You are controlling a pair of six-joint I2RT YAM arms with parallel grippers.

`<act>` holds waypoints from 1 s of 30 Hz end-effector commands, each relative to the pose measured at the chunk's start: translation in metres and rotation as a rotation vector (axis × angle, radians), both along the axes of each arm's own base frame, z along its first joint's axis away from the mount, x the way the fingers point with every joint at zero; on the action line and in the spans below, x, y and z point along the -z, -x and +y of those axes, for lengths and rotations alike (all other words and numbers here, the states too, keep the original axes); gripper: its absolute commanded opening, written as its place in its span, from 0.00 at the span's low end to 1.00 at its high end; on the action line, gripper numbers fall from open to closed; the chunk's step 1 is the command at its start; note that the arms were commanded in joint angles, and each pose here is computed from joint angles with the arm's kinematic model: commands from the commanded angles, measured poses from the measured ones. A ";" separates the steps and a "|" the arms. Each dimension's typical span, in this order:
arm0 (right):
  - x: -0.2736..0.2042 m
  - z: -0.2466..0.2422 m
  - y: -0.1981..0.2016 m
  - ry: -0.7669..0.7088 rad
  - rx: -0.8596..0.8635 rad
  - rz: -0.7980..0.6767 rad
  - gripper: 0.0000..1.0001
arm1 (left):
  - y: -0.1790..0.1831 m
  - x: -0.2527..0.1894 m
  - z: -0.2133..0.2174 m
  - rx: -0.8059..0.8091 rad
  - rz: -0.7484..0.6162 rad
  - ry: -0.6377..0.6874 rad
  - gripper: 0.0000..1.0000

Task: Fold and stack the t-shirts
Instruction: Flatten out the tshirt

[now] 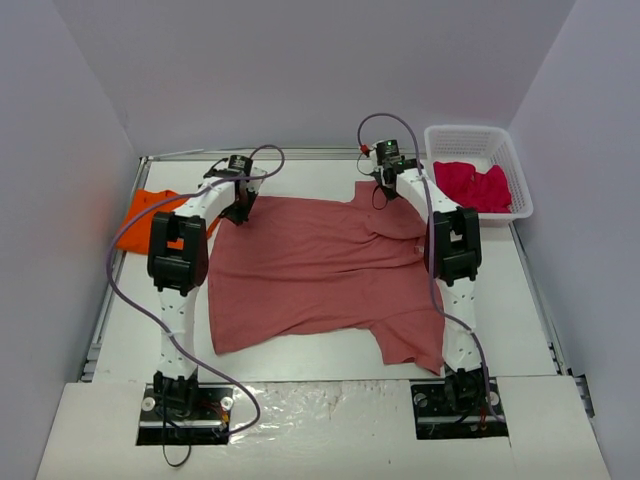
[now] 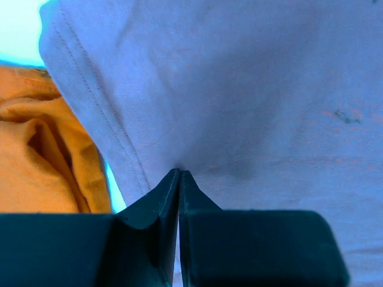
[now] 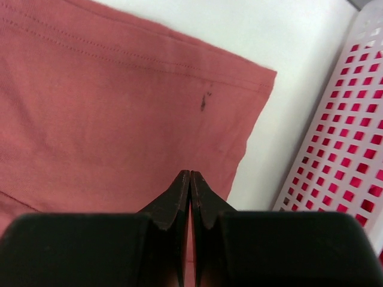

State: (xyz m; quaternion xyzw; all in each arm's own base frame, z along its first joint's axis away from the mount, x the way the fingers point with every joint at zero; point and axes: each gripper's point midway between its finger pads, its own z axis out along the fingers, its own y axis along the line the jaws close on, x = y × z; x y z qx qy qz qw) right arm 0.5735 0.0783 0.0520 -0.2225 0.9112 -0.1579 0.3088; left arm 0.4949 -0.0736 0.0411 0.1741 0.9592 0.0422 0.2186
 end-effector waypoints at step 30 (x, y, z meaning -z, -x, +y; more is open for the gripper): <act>0.079 0.003 -0.019 -0.050 0.044 0.091 0.00 | -0.026 0.013 0.017 -0.065 0.034 -0.083 0.02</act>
